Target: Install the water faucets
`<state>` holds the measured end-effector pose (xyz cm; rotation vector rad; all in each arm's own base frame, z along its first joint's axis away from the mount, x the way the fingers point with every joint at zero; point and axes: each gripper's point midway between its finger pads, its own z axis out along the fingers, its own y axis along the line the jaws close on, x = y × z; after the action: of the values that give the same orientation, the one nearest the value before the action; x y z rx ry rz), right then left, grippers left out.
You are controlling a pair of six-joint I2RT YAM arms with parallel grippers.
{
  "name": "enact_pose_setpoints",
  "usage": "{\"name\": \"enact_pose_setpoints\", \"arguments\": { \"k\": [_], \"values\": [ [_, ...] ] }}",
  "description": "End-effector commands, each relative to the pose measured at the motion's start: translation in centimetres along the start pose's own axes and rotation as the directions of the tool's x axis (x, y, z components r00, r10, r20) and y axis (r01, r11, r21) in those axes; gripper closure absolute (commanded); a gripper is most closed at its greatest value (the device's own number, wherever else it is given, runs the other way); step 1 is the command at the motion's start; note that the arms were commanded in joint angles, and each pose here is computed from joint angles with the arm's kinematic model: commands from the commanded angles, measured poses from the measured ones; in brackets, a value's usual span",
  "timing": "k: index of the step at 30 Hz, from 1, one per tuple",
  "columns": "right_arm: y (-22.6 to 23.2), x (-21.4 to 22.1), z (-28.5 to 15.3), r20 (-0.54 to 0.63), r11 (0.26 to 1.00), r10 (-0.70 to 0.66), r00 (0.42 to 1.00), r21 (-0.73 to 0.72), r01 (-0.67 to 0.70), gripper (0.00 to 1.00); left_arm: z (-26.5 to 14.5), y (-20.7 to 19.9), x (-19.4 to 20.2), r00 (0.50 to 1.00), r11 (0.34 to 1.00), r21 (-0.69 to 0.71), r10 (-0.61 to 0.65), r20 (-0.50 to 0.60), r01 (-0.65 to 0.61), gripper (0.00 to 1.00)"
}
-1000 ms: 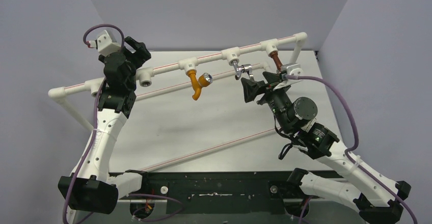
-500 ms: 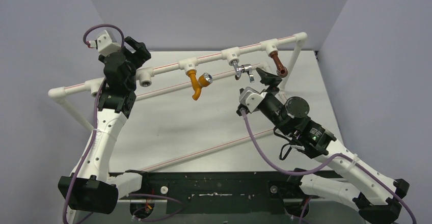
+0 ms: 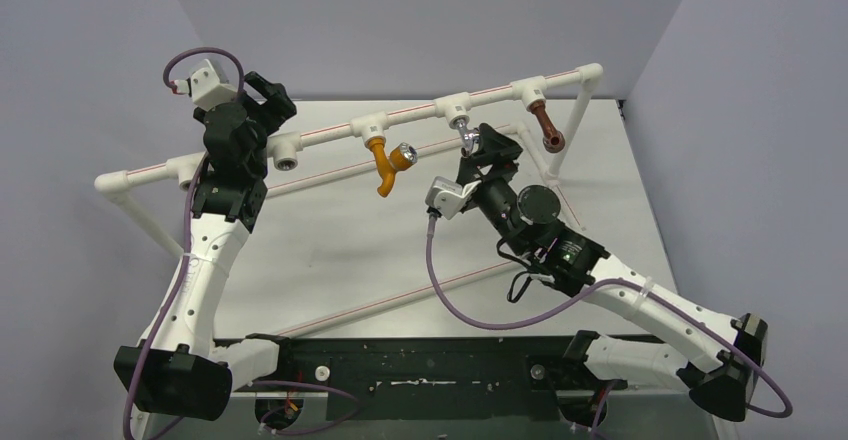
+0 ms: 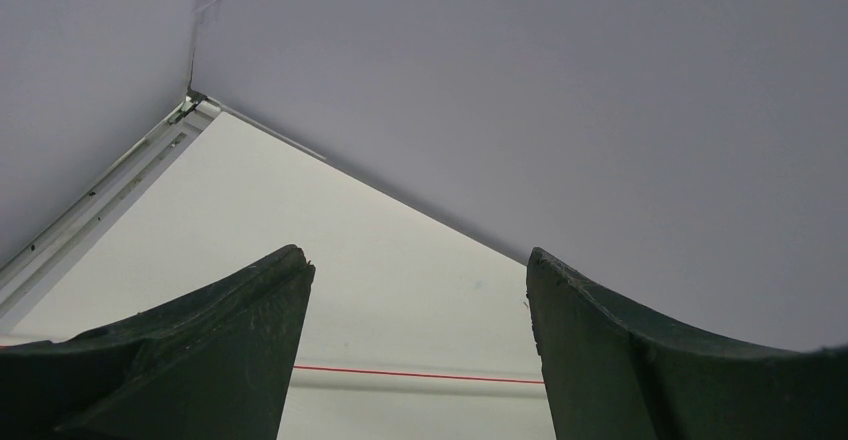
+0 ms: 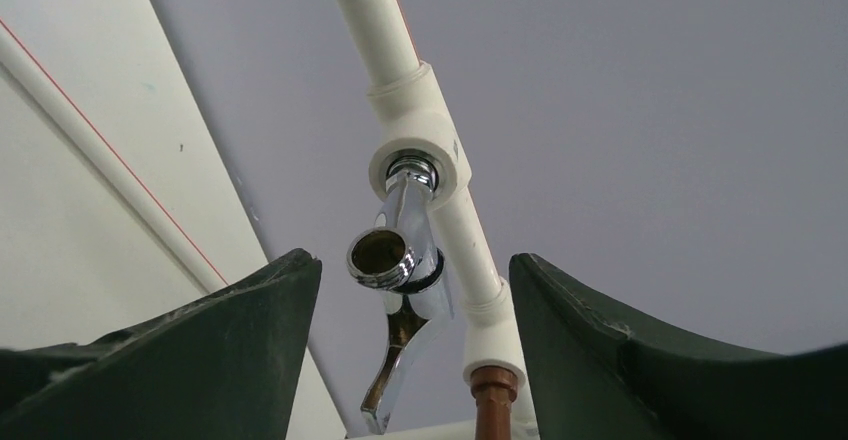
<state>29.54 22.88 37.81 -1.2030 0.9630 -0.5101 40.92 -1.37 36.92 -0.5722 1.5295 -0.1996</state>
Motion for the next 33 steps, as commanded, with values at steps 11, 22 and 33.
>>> {"name": "enact_pose_setpoints", "arguments": {
  "k": [11, 22, 33],
  "values": [
    [-2.4, 0.7, 1.4, -0.059, 0.985, 0.048, 0.997, 0.166, -0.038, 0.56, -0.8, 6.1, 10.8, 0.932, 0.975, -0.139, 0.118, -0.342, -0.174, 0.24],
    [-1.5, 0.5, 1.9, 0.015, 0.937, 0.296, 0.955, 0.19, -0.293, 1.0, -0.8, 6.1, 10.8, 0.932, 0.975, -0.138, 0.117, -0.342, -0.173, 0.24],
    [-3.3, -0.2, 1.0, 0.227, 0.429, 0.843, 0.487, 0.261, -0.865, 1.0, -0.9, 6.1, 10.7, 0.933, 0.975, -0.138, 0.118, -0.341, -0.174, 0.24]
  ]
}}
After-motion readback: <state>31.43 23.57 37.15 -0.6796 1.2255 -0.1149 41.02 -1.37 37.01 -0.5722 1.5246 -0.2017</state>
